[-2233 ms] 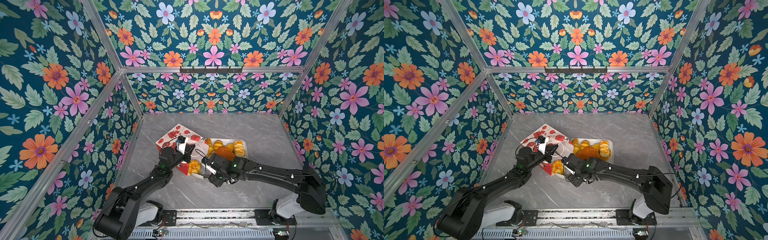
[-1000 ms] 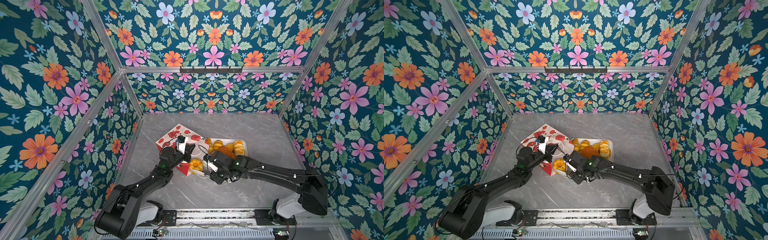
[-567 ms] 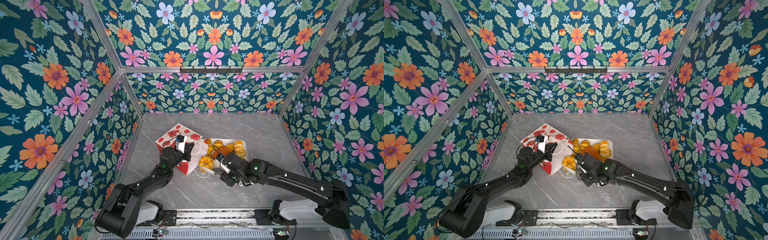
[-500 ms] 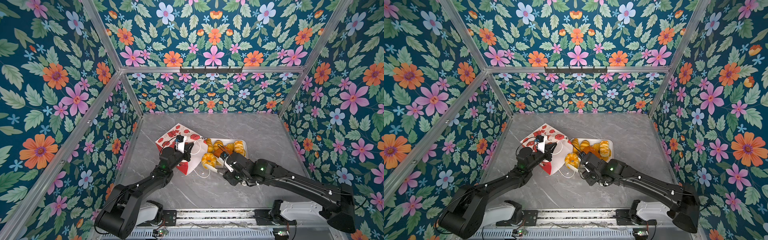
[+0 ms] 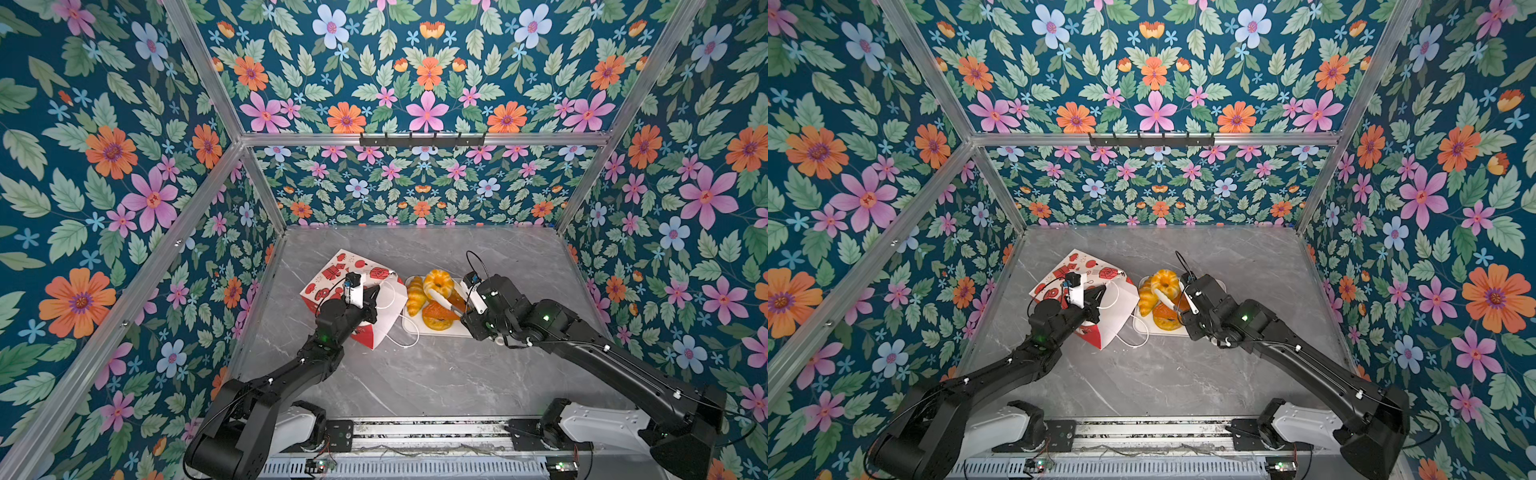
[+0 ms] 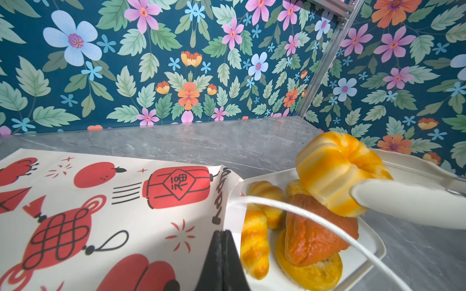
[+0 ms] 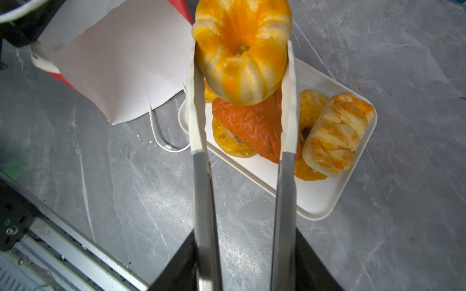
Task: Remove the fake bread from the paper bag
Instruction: 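Lower the yellow ring bread with the right-held tongs onto the white tray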
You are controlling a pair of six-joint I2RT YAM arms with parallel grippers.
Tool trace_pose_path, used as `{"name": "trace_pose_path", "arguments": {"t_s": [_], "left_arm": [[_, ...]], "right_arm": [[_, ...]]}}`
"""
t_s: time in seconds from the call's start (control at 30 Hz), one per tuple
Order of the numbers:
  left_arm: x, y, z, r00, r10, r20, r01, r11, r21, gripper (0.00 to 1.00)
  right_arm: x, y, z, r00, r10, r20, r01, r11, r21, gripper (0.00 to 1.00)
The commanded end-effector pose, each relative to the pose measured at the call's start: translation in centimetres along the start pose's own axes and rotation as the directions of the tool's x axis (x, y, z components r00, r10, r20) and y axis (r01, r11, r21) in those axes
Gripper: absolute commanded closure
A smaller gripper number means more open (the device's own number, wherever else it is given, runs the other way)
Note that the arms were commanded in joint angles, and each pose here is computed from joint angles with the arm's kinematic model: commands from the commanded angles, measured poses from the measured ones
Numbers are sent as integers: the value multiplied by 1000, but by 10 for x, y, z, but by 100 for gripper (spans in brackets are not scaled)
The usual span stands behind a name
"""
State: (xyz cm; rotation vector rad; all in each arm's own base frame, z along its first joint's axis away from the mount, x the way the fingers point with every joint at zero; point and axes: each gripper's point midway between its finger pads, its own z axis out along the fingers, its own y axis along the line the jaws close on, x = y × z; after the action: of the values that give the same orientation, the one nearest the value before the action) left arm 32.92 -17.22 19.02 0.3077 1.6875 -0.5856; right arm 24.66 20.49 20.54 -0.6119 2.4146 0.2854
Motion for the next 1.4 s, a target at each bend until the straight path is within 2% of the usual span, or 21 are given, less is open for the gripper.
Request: {"name": "trace_pose_path", "arguments": {"t_s": [0.0, 0.23, 0.47, 0.77, 1.13, 1.37], "left_arm": [[-10, 9, -4, 999, 1, 43, 1, 999, -53, 97], [-20, 12, -14, 997, 7, 76, -1, 997, -80, 97], [-20, 15, -16, 997, 14, 72, -7, 996, -90, 97], [-18, 18, -17, 997, 7, 71, 0, 995, -95, 97], [-14, 21, -18, 998, 6, 62, 0, 995, -99, 97], [-15, 18, -16, 998, -2, 64, 7, 997, -77, 97]], "right_arm": [[-28, 1, 7, 998, 2, 70, 1, 999, -39, 50], [-47, -4, 35, 999, 20, 29, -19, 999, -44, 50], [-44, 4, 45, 999, 42, -19, -43, 994, -104, 51], [-37, 9, 65, 996, 55, -74, -63, 991, -121, 51], [-14, -2, 47, 993, 76, -86, -82, 994, -77, 51], [-27, 4, 56, 995, 75, -58, -81, 991, -107, 51]]}}
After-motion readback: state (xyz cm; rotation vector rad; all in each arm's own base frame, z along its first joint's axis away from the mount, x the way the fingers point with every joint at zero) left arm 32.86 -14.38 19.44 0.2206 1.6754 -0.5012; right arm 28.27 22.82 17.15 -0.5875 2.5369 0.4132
